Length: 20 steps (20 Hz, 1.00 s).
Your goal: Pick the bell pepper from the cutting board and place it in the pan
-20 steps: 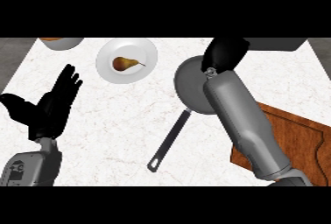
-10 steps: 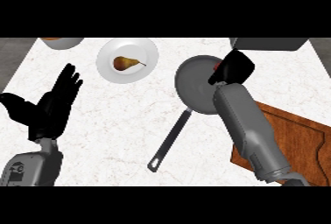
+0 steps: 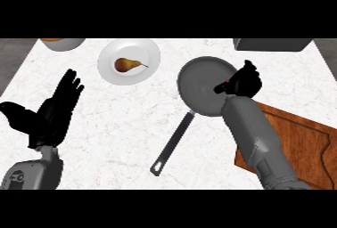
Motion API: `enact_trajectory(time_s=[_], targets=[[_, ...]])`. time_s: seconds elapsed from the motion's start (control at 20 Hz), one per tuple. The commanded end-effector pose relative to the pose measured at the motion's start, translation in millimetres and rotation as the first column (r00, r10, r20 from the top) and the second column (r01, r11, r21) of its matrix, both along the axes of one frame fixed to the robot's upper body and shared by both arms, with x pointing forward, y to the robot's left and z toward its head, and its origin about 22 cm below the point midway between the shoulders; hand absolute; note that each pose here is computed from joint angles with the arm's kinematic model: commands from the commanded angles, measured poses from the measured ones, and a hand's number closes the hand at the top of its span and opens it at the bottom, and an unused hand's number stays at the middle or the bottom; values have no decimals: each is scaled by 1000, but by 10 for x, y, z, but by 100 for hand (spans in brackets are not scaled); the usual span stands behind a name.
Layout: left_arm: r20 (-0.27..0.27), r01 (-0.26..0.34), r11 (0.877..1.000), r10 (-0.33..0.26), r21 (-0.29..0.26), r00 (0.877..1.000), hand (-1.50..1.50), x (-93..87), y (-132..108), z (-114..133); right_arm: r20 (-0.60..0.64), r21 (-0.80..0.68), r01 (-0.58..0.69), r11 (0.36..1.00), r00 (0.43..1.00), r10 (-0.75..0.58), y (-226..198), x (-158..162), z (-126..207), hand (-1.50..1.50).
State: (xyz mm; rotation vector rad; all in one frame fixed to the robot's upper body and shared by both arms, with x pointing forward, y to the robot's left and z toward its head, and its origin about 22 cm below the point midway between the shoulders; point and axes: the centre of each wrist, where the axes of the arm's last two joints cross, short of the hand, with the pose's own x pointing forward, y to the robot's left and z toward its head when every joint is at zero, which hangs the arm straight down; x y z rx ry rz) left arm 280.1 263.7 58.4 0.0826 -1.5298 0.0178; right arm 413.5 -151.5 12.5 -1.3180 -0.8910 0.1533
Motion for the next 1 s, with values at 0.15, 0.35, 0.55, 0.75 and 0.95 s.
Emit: enact_trajectory(time_s=[0.15,0.35,0.55,0.75,0.95], targets=[[-10,-12,1000,12,-5,1000,0,5,95,61,349,119,50,992,933,-89,-53,-61,69,-150],[-14,-19,1000,19,-20,1000,0,-19,-35,-36,470,236,64,970,866,-171,-132,-246,-7,-150],[-19,-71,997,71,9,997,0,-79,205,-23,541,298,-38,954,830,-136,-148,-562,79,-150],[-37,-75,997,74,-22,997,0,-84,24,-52,608,348,-152,925,787,-100,38,-1072,32,-150],[-19,-66,998,66,-3,998,0,-92,67,-102,627,368,-206,907,775,-79,97,-1727,-18,-150]])
